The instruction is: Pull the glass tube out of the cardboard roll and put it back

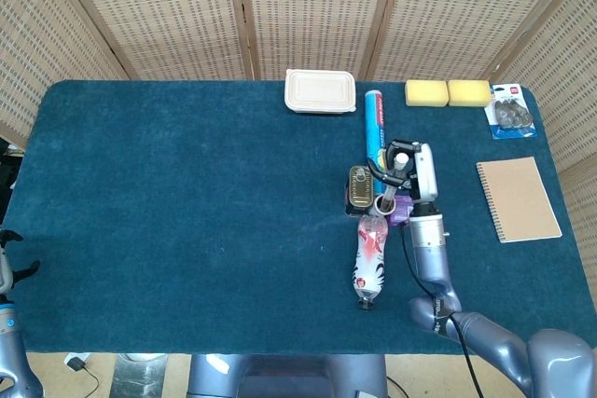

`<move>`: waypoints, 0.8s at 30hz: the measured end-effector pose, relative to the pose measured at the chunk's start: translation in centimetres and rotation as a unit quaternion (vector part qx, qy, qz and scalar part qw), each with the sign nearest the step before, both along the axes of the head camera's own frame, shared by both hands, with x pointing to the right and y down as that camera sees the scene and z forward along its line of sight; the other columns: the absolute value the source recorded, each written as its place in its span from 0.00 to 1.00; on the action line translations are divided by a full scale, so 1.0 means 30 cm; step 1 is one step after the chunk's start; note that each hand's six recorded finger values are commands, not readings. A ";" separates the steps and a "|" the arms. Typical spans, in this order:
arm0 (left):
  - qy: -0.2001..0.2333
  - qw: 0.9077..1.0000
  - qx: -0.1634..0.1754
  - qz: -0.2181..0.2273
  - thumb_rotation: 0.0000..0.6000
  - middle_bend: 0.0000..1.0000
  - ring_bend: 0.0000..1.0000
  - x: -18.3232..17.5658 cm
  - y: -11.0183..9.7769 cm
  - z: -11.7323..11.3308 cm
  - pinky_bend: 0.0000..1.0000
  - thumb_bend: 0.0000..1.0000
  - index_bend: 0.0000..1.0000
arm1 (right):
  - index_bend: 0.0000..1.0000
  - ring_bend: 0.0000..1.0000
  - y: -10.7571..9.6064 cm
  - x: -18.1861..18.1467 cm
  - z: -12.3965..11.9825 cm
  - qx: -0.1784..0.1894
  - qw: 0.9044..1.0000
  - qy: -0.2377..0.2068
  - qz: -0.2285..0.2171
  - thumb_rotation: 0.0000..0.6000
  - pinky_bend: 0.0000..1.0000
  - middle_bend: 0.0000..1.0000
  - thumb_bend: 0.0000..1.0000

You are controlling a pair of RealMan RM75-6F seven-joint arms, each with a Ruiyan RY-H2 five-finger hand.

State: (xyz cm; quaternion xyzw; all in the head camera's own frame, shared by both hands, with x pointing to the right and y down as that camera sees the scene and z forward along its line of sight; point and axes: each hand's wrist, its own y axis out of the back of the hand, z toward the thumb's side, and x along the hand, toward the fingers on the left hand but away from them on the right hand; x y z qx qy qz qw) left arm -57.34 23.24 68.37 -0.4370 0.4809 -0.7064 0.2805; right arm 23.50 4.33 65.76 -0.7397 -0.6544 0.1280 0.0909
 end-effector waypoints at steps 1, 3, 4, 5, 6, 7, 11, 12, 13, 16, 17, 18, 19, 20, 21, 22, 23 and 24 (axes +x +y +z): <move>0.000 1.000 0.000 0.000 1.00 0.39 0.22 0.000 0.000 0.000 0.31 0.12 0.43 | 0.81 0.98 0.005 -0.006 0.003 0.000 1.000 0.000 -0.002 1.00 0.88 0.99 0.32; 0.000 1.000 0.000 0.000 1.00 0.39 0.22 0.000 0.000 0.000 0.30 0.12 0.43 | 0.81 0.98 0.008 -0.007 0.005 0.000 1.000 -0.001 -0.001 1.00 0.88 0.99 0.32; 0.000 1.000 0.000 0.000 1.00 0.39 0.22 0.000 0.000 0.000 0.31 0.12 0.43 | 0.81 0.98 0.010 -0.006 0.007 0.000 1.000 -0.002 0.000 1.00 0.88 0.99 0.32; 0.000 1.000 0.000 0.000 1.00 0.39 0.22 0.000 0.000 0.000 0.30 0.12 0.43 | 0.81 0.98 0.011 -0.004 0.008 0.000 1.000 -0.002 0.002 1.00 0.88 0.99 0.32; 0.000 1.000 0.000 0.000 1.00 0.39 0.22 0.000 0.000 0.000 0.31 0.12 0.43 | 0.81 0.98 0.012 -0.003 0.010 -0.001 1.000 -0.002 0.003 1.00 0.87 0.99 0.32; 0.000 1.000 0.000 0.000 1.00 0.39 0.22 0.000 0.000 0.000 0.31 0.12 0.43 | 0.81 0.98 0.014 -0.003 0.012 -0.001 1.000 -0.001 0.003 1.00 0.87 0.99 0.32; 0.000 1.000 0.000 0.000 1.00 0.39 0.22 0.000 0.000 0.000 0.30 0.12 0.43 | 0.81 0.97 0.022 -0.004 0.022 -0.005 1.000 0.002 0.000 1.00 0.87 0.99 0.32; 0.000 1.000 0.000 0.000 1.00 0.39 0.22 0.000 0.000 0.000 0.31 0.12 0.43 | 0.81 0.97 0.024 -0.003 0.024 -0.006 1.000 0.004 -0.001 1.00 0.87 0.99 0.32; 0.000 1.000 0.000 0.000 1.00 0.39 0.22 0.000 0.000 0.000 0.31 0.12 0.43 | 0.81 0.97 0.026 -0.003 0.027 -0.006 1.000 0.005 -0.001 1.00 0.87 0.99 0.32; 0.000 1.000 0.000 0.000 1.00 0.39 0.22 0.000 0.000 0.000 0.31 0.12 0.43 | 0.81 0.96 0.031 0.000 0.033 -0.008 1.000 0.006 -0.001 1.00 0.87 0.99 0.31; 0.000 1.000 0.000 0.000 1.00 0.39 0.22 0.000 0.000 0.000 0.31 0.12 0.43 | 0.81 0.96 0.032 0.001 0.034 -0.008 1.000 0.007 -0.001 1.00 0.87 0.99 0.31; 0.000 1.000 0.000 0.000 1.00 0.39 0.22 0.000 0.000 0.000 0.31 0.12 0.43 | 0.81 0.96 0.034 0.003 0.035 -0.008 1.000 0.007 0.000 1.00 0.86 0.99 0.31; 0.000 1.000 0.000 0.000 1.00 0.39 0.22 0.000 0.000 0.000 0.31 0.12 0.43 | 0.81 0.96 0.035 0.004 0.036 -0.008 1.000 0.007 0.000 1.00 0.86 0.99 0.31; 0.000 1.000 0.000 0.000 1.00 0.39 0.22 0.000 0.000 0.000 0.31 0.12 0.43 | 0.81 0.96 0.036 0.005 0.037 -0.008 1.000 0.007 0.000 1.00 0.86 0.99 0.31; 0.001 1.000 0.000 0.000 1.00 0.39 0.22 0.000 0.000 0.000 0.30 0.12 0.43 | 0.81 0.96 0.038 0.006 0.037 -0.008 1.000 0.008 -0.001 1.00 0.86 0.98 0.31; 0.001 1.000 0.000 0.000 1.00 0.39 0.22 0.000 0.000 0.000 0.30 0.12 0.43 | 0.81 0.96 0.040 0.007 0.039 -0.008 1.000 0.008 -0.001 1.00 0.86 0.98 0.31; 0.001 1.000 0.000 0.000 1.00 0.39 0.22 0.000 0.000 0.000 0.30 0.12 0.43 | 0.81 0.96 0.042 0.007 0.040 -0.009 1.000 0.009 -0.001 1.00 0.86 0.98 0.31; 0.001 1.000 0.000 0.000 1.00 0.39 0.22 0.000 0.000 0.000 0.30 0.12 0.43 | 0.81 0.95 0.043 0.008 0.043 -0.010 1.000 0.010 -0.002 1.00 0.86 0.98 0.31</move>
